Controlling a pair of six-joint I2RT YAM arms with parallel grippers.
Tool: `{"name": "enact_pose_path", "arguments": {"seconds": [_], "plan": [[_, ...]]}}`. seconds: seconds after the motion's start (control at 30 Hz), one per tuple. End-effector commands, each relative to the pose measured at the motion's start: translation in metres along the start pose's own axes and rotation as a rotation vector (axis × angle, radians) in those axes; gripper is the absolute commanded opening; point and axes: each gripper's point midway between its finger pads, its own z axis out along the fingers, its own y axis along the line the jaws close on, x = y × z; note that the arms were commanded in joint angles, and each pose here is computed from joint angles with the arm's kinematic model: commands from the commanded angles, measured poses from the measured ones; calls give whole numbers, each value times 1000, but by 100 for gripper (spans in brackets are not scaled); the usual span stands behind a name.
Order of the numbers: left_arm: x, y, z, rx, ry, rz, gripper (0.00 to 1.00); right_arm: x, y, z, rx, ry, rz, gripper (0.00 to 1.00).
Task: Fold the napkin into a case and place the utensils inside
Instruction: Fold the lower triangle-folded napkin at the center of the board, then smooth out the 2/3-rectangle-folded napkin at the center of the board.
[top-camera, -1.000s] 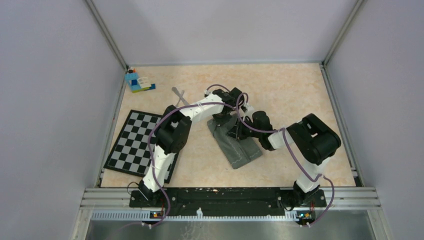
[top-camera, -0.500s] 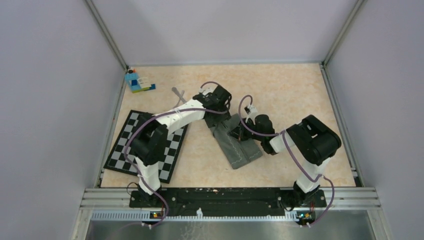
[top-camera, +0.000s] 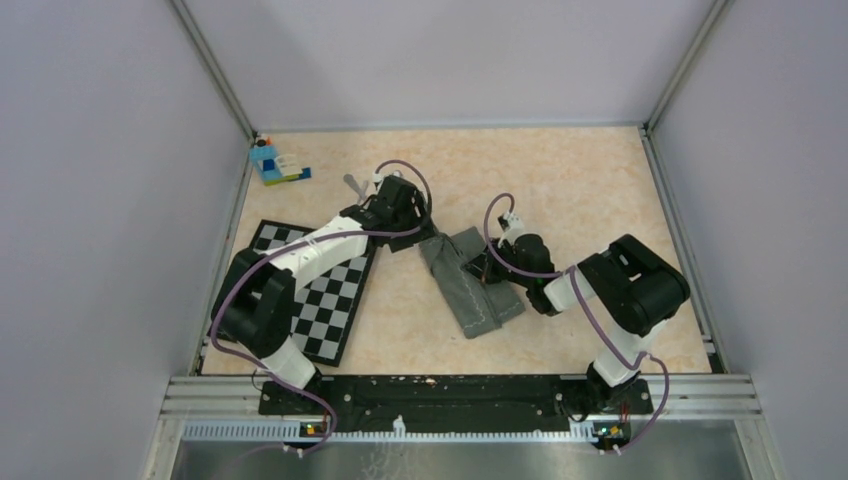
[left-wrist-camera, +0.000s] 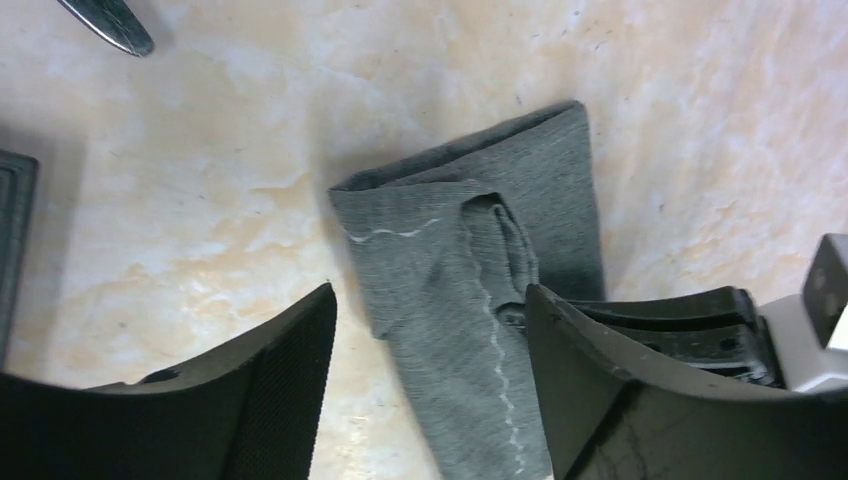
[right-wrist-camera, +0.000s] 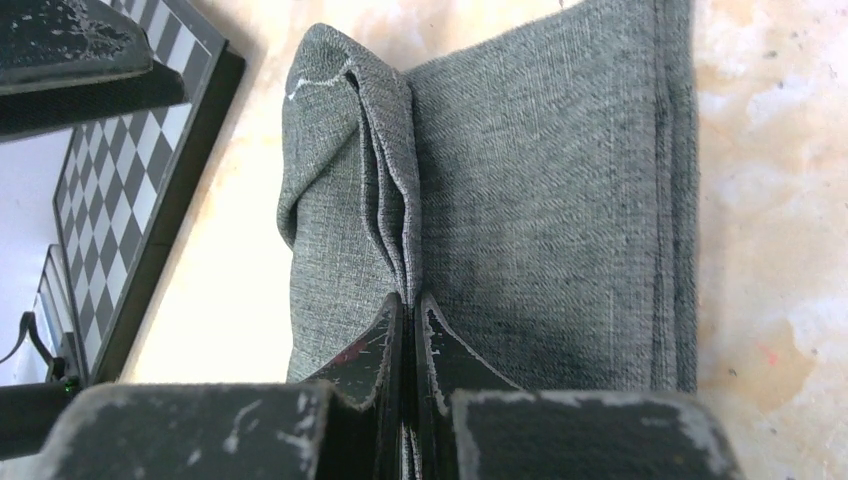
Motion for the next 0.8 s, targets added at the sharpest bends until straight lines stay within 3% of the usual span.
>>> {"name": "enact_pose_path", "arguments": {"seconds": [0.0,0.27,0.37,0.53,0.77], "plan": [[-12,-24,-1,143,-13,134,69,-17,3,-4,5,-70,-9,0],[5,-24,31,75,67,267,40,-12,-1,-1,21,-48,2,0],[11,-16,44,36,99,261,24,-13,-2,0,26,-45,0,0],[18,-7,58,14,109,252,23,-13,-1,2,25,-36,-12,5],[28,3,65,14,120,249,20,-34,4,8,33,-56,-74,35]]}}
